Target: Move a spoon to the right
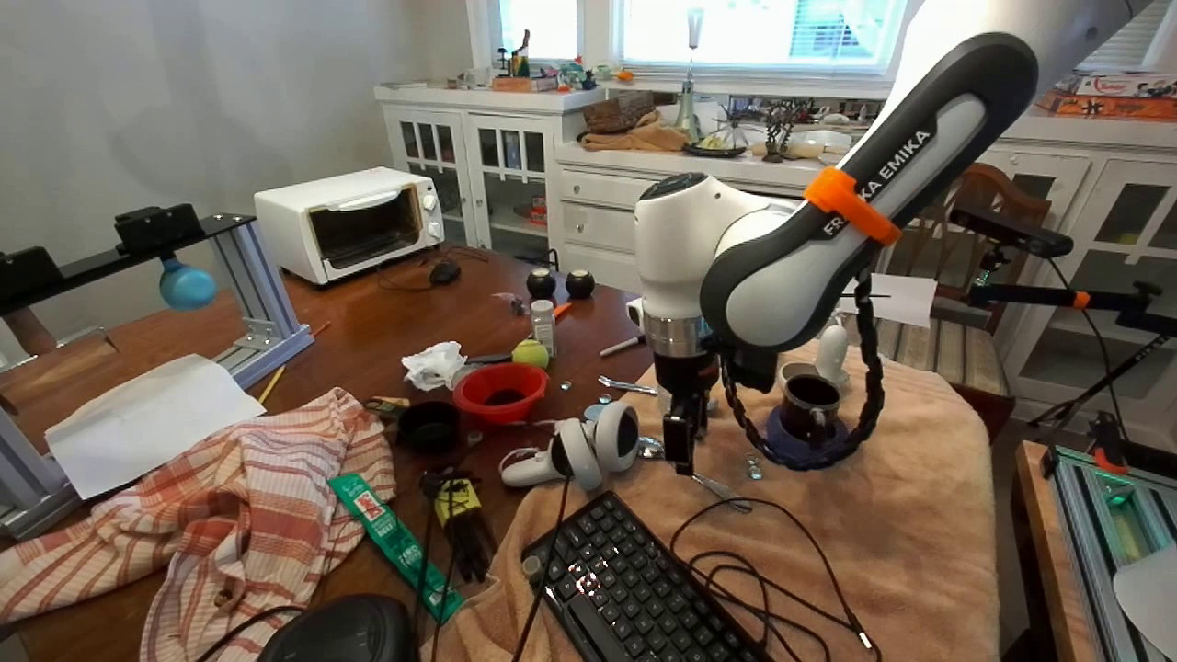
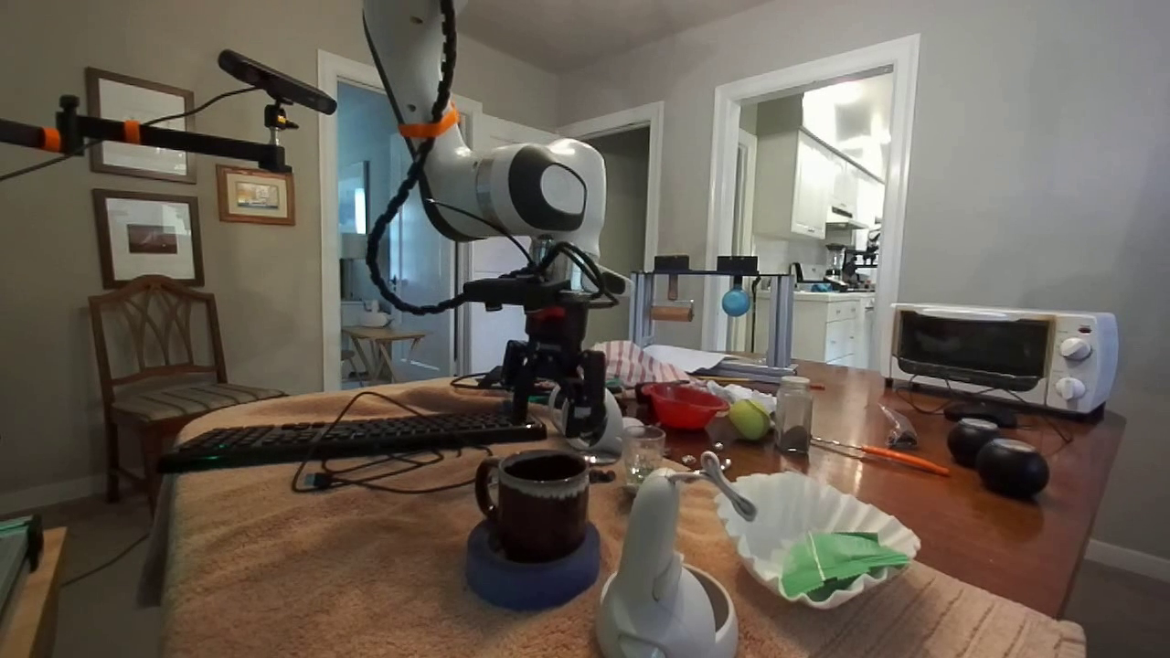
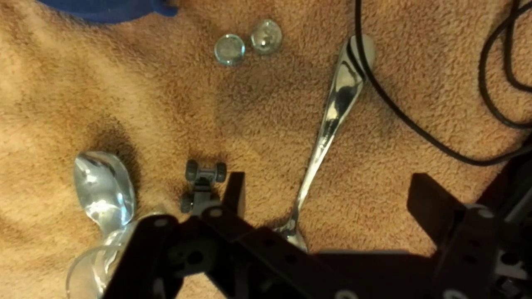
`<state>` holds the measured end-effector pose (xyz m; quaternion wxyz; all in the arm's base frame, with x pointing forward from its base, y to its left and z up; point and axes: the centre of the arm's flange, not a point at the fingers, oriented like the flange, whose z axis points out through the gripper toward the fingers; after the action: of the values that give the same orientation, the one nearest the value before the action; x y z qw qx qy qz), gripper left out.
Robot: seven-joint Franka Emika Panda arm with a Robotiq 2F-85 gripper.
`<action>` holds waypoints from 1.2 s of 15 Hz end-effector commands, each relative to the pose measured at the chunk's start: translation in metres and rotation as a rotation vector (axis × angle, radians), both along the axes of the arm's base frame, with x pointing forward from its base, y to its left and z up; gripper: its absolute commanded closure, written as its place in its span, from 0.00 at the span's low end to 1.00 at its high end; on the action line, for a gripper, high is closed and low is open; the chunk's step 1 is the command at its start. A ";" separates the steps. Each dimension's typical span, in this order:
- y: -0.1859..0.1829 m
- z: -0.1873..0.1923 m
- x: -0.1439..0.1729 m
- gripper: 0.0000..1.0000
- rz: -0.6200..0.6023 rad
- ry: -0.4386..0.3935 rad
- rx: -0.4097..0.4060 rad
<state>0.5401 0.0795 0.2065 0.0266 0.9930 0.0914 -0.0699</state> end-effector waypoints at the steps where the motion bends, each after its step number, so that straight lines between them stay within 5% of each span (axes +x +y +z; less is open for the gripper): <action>1: -0.004 -0.023 0.002 0.00 -0.063 -0.027 0.031; 8: -0.010 -0.037 0.010 0.00 -0.152 -0.091 0.055; 10: -0.011 -0.037 0.008 0.09 -0.154 -0.093 0.052; 11: -0.012 -0.038 0.008 0.28 -0.156 -0.100 0.051; 14: -0.012 -0.038 0.008 0.37 -0.157 -0.103 0.052; 16: -0.012 -0.038 0.009 0.63 -0.155 -0.106 0.052; 18: -0.012 -0.039 0.009 0.59 -0.152 -0.111 0.051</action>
<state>0.5510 0.0649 0.1752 -0.0013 0.9996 0.0203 -0.0219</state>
